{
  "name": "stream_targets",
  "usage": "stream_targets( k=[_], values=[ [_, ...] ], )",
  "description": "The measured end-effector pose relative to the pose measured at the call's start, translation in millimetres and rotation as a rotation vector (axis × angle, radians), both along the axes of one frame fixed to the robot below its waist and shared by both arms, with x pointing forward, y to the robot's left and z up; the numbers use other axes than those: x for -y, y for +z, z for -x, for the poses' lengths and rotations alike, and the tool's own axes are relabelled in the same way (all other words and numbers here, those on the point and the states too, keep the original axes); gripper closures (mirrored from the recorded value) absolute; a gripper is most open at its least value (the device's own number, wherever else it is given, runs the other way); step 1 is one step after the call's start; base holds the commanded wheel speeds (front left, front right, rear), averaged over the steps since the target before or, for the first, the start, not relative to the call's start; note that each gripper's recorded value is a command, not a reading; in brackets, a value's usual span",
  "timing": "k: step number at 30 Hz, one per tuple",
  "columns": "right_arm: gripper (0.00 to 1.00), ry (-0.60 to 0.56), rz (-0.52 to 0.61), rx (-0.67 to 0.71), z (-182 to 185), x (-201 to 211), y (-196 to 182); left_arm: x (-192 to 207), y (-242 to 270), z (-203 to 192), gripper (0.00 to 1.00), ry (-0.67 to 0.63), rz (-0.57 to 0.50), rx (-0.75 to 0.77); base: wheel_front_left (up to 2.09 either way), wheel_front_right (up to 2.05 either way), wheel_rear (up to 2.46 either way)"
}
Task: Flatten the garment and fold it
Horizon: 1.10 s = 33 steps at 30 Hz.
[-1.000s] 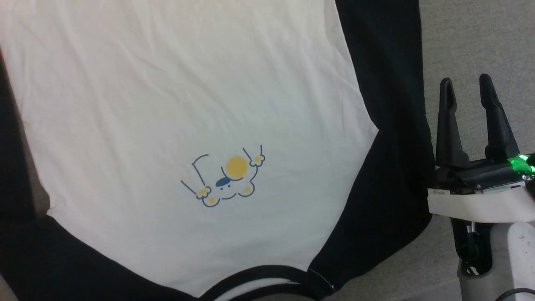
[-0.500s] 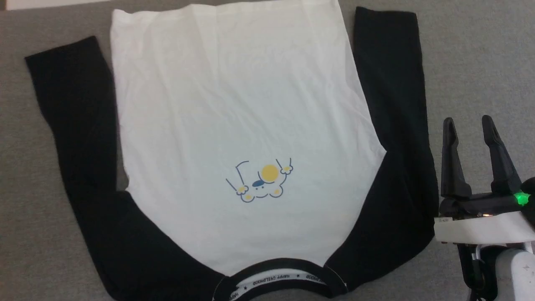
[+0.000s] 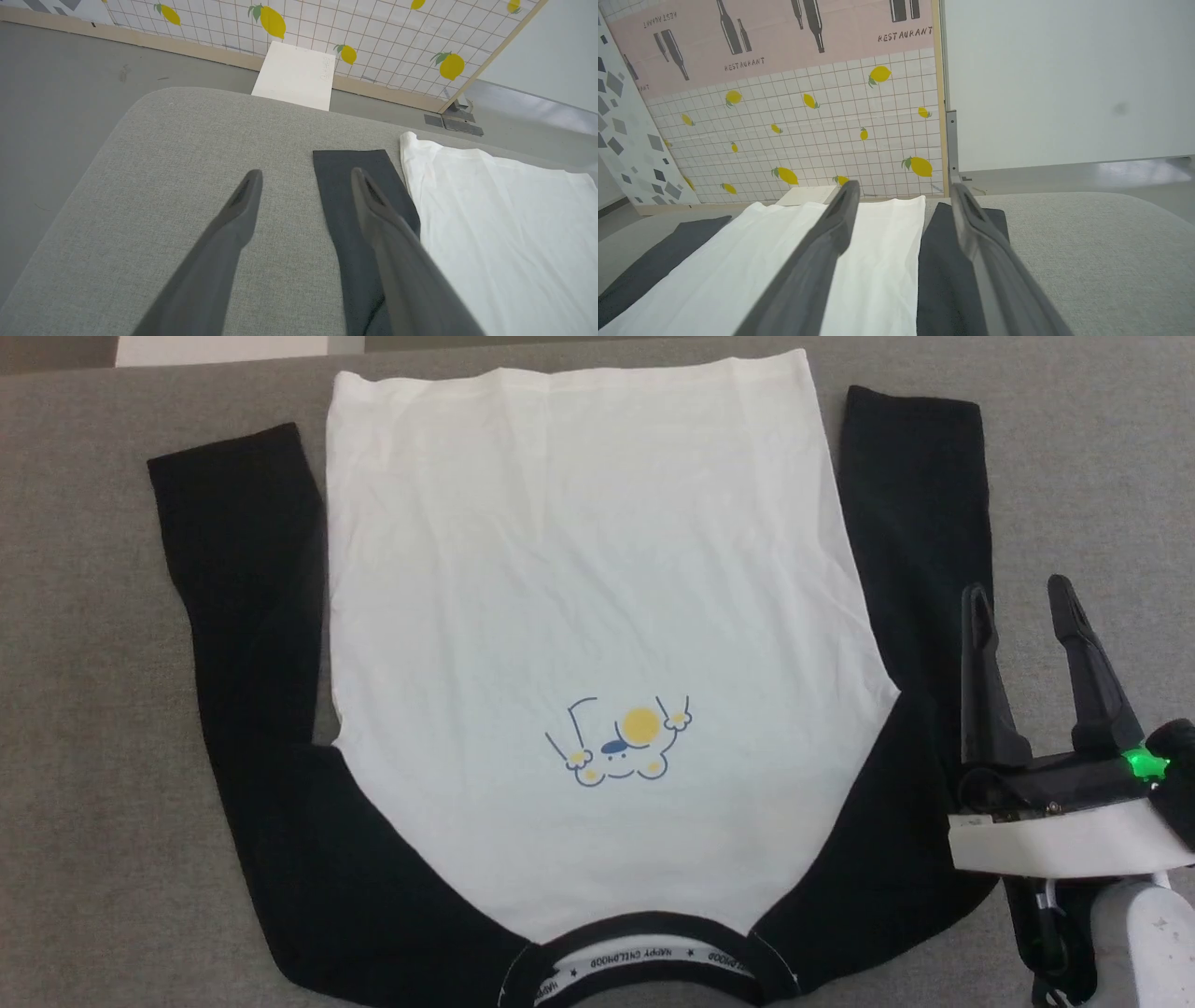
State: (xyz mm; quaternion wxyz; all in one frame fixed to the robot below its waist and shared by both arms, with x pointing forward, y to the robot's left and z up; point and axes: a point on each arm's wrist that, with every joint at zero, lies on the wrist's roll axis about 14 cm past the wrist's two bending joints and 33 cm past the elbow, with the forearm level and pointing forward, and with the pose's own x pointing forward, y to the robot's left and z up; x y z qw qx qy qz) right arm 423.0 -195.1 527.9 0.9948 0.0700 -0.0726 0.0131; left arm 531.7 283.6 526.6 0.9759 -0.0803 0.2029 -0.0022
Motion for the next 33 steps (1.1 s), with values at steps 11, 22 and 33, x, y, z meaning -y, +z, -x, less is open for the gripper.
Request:
stream_targets(
  k=[11, 22, 33],
  values=[
    [0.00, -0.043, -0.053, -0.008, -16, 15, -21, 28, -38, -57, 0.00, -0.041, -0.082, -0.245, 0.00, 0.00, 0.00],
    [0.00, -0.184, -0.043, -0.138, -7, 62, -64, 72, -151, -80, 0.00, -0.071, -0.096, -0.614, 0.00, 0.00, 0.00],
    [0.00, -0.212, -0.022, -0.194, -6, 71, -83, 52, -155, -96, 0.00, -0.001, -0.175, -0.526, 0.00, 0.00, 0.00]
  ],
)
